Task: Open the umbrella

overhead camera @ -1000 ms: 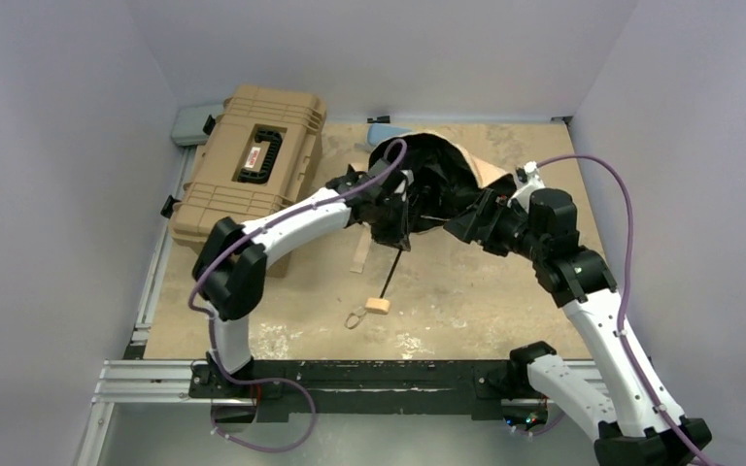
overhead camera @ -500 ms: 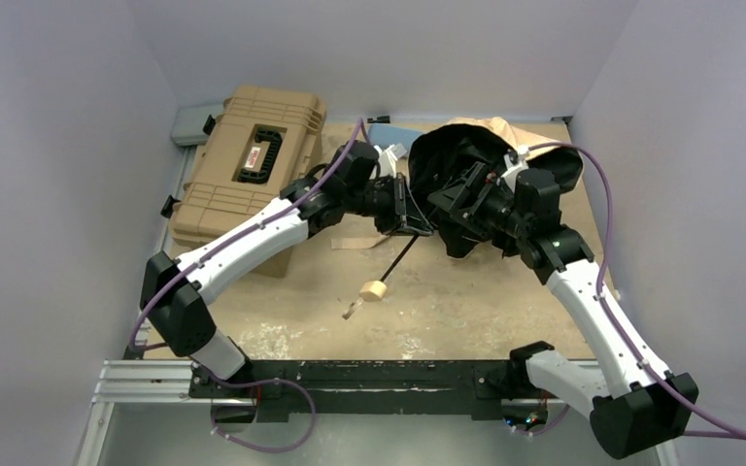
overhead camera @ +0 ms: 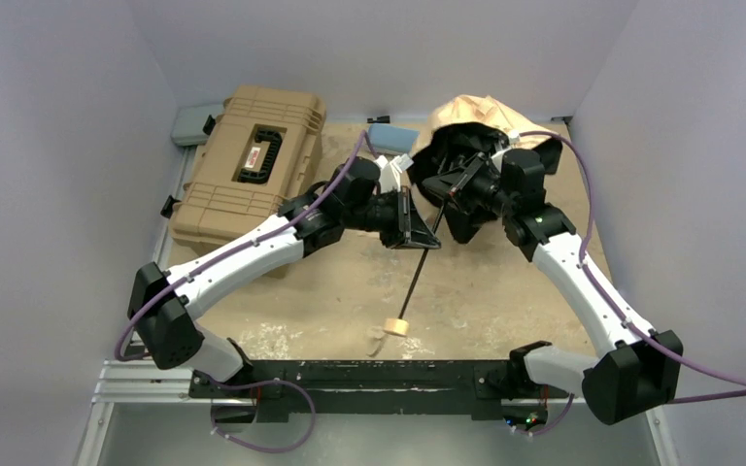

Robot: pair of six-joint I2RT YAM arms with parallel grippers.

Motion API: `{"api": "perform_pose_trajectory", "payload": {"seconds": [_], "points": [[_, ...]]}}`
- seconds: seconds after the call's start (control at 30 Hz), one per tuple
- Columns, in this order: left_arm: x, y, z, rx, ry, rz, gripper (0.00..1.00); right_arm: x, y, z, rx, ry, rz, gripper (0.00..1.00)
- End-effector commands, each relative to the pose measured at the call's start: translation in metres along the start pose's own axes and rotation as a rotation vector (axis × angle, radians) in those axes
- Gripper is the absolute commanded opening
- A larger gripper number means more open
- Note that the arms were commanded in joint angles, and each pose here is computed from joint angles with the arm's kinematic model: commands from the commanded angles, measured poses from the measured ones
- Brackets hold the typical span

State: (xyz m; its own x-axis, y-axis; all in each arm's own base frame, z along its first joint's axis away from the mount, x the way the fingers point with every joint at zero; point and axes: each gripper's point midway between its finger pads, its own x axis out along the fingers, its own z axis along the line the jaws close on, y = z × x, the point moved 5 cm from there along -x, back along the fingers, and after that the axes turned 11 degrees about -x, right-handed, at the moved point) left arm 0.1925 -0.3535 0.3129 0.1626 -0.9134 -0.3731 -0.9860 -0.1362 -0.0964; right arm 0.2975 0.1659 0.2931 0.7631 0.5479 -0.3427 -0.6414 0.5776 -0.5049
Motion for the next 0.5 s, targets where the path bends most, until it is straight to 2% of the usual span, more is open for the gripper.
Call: {"api": "perform_pose_trajectory", "payload": {"seconds": [0.0,0.03,0.07,0.17,0.23,0.33,0.47], "points": [[-0.032,0.013,-0.054,0.168,0.208,-0.004,0.0,-0.009,-0.017,0.023,-0.143,-0.093,-0.044,0.0],[-0.032,0.014,-0.052,0.172,0.196,-0.002,0.0,-0.011,-0.017,0.026,-0.152,-0.097,-0.042,0.0],[-0.033,0.014,-0.049,0.173,0.177,-0.009,0.11,-0.014,-0.019,0.029,-0.167,-0.099,-0.044,0.0],[-0.036,0.01,-0.044,0.181,0.138,-0.053,0.55,-0.024,-0.022,0.032,-0.196,-0.061,-0.043,0.0],[-0.036,0.007,-0.046,0.186,0.138,-0.078,0.73,-0.03,-0.023,0.036,-0.205,-0.057,-0.045,0.0],[-0.029,0.0,-0.053,0.197,0.145,-0.082,0.81,-0.039,-0.022,0.04,-0.204,-0.059,-0.048,0.0],[-0.013,-0.007,-0.057,0.204,0.149,-0.07,0.79,-0.045,-0.021,0.048,-0.178,-0.077,-0.052,0.0]]}}
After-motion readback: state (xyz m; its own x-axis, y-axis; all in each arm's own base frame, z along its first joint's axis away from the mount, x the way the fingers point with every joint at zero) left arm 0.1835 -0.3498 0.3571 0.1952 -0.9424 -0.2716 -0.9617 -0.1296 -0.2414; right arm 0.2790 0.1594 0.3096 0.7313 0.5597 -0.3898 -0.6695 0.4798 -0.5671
